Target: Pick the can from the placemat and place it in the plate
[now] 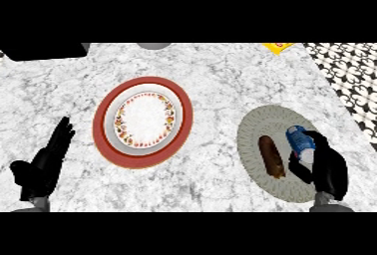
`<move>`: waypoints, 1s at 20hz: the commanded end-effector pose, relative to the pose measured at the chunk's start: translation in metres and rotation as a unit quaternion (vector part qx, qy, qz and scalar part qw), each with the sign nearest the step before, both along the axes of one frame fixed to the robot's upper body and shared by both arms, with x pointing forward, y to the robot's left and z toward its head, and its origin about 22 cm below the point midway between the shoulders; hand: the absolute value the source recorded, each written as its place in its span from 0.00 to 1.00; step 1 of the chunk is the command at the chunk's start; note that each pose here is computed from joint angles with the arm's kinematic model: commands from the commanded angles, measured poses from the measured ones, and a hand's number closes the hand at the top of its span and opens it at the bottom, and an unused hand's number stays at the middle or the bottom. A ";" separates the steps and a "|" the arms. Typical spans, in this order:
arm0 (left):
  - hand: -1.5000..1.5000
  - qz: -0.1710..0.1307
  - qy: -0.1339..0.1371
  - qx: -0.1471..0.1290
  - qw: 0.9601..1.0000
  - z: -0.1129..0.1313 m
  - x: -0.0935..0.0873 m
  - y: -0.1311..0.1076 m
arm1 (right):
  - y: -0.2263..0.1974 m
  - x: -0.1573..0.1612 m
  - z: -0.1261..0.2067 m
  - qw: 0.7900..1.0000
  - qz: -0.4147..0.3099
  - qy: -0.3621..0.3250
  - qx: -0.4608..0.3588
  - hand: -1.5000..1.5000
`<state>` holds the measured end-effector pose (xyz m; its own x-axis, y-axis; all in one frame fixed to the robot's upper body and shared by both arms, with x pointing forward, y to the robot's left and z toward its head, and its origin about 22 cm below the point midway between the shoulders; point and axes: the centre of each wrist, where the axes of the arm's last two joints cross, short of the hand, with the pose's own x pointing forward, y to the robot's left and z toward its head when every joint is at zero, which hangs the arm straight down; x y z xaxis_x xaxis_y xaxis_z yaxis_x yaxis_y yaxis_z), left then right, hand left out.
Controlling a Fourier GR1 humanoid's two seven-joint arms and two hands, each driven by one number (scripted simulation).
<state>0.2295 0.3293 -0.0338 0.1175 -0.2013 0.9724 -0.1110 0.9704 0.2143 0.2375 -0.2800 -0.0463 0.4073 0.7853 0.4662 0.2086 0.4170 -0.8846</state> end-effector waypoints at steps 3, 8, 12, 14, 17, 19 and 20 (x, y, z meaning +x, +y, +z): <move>0.50 -0.009 -0.001 -0.005 1.000 0.000 -0.001 -0.004 | 0.065 -0.016 0.025 0.997 -0.023 -0.077 -0.012 1.00; 0.50 -0.021 -0.005 -0.005 1.000 0.004 0.002 -0.006 | 0.101 -0.025 0.068 0.987 -0.030 -0.156 -0.040 1.00; 0.50 -0.031 -0.008 -0.007 0.999 0.007 0.004 -0.008 | 0.136 -0.039 0.099 0.985 -0.029 -0.167 -0.044 1.00; 0.50 -0.045 -0.022 -0.009 0.999 0.013 0.012 -0.012 | 0.155 -0.046 0.118 0.983 -0.037 -0.173 -0.045 1.00; 0.50 -0.055 -0.022 -0.008 0.998 0.011 0.014 -0.025 | 0.184 -0.055 0.137 0.983 -0.047 -0.169 -0.059 1.00; 0.50 -0.060 -0.017 -0.002 0.998 0.018 0.019 -0.024 | 0.205 -0.063 0.146 0.984 -0.051 -0.154 -0.076 1.00; 0.50 -0.068 -0.022 -0.008 0.997 0.017 0.025 -0.026 | 0.217 -0.056 0.144 0.984 -0.047 -0.153 -0.078 1.00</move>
<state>0.2449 0.3092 -0.0212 0.0613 -0.1962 0.9786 -0.0169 0.9801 0.1976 0.1891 -0.0978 0.0825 0.2907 0.8373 0.4630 0.4966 0.2816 -0.8210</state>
